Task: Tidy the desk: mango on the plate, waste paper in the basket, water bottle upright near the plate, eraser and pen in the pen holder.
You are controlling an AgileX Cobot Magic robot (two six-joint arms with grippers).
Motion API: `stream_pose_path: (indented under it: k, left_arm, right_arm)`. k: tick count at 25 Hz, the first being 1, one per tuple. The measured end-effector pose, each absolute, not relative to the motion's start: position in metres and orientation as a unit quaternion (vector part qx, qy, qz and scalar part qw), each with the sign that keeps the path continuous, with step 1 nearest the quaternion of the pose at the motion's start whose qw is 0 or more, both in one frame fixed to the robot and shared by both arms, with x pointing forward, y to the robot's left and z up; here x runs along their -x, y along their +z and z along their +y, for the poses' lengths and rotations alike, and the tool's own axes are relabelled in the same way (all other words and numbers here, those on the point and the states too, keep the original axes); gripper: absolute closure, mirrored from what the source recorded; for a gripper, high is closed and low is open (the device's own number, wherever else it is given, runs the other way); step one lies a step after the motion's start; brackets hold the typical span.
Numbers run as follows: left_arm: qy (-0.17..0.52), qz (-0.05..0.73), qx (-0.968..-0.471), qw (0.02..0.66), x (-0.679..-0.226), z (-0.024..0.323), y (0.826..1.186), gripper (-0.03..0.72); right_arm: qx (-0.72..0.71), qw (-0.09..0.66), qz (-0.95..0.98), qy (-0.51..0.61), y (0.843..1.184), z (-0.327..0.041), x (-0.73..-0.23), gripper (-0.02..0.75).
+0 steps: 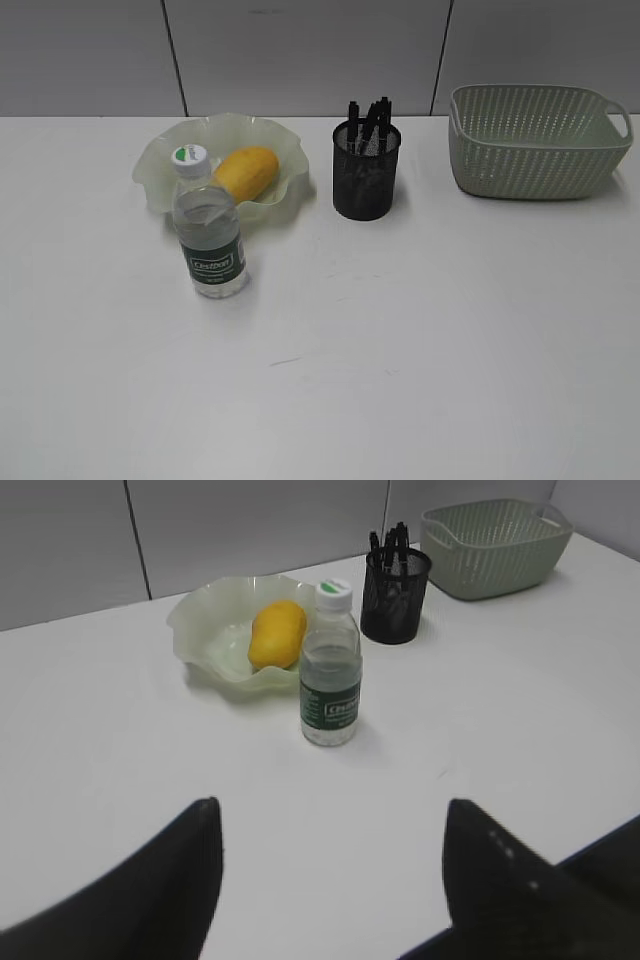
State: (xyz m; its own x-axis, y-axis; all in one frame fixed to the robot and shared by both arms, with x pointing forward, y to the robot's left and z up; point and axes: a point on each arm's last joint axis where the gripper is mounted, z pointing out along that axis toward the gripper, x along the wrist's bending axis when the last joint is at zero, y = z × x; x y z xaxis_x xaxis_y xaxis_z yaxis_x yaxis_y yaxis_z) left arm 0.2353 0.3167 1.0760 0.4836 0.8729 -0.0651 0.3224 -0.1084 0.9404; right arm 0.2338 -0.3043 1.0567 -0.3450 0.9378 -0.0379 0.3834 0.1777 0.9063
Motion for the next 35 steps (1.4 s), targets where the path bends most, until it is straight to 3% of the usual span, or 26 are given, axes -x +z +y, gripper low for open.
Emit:
stream_pose_path:
  k: [5, 13, 23, 35]
  left_arm:
    - [0.255, 0.432, -0.719, 0.482, -0.2361, 0.3143, 1.0641, 0.199]
    - [0.258, 0.434, -0.718, 0.480, -0.2358, 0.3141, 1.0640, 0.202]
    - [0.346, 0.565, -0.619, 0.420, -0.2307, 0.3119, 1.0640, 0.240]
    - [0.351, 0.572, -0.613, 0.417, -0.2304, 0.3117, 1.0640, 0.255]
  right_arm:
    - [-0.474, 0.320, 0.697, 0.433, 1.0567, -0.3041, -0.2338, 0.169]
    - [-0.484, 0.325, 0.690, 0.429, 1.0567, -0.3038, -0.2336, 0.209]
    - [-0.589, 0.390, 0.603, 0.370, 1.0567, -0.3020, -0.2326, 0.220]
    - [-0.594, 0.393, 0.598, 0.367, 1.0567, -0.3019, -0.2326, 0.220]
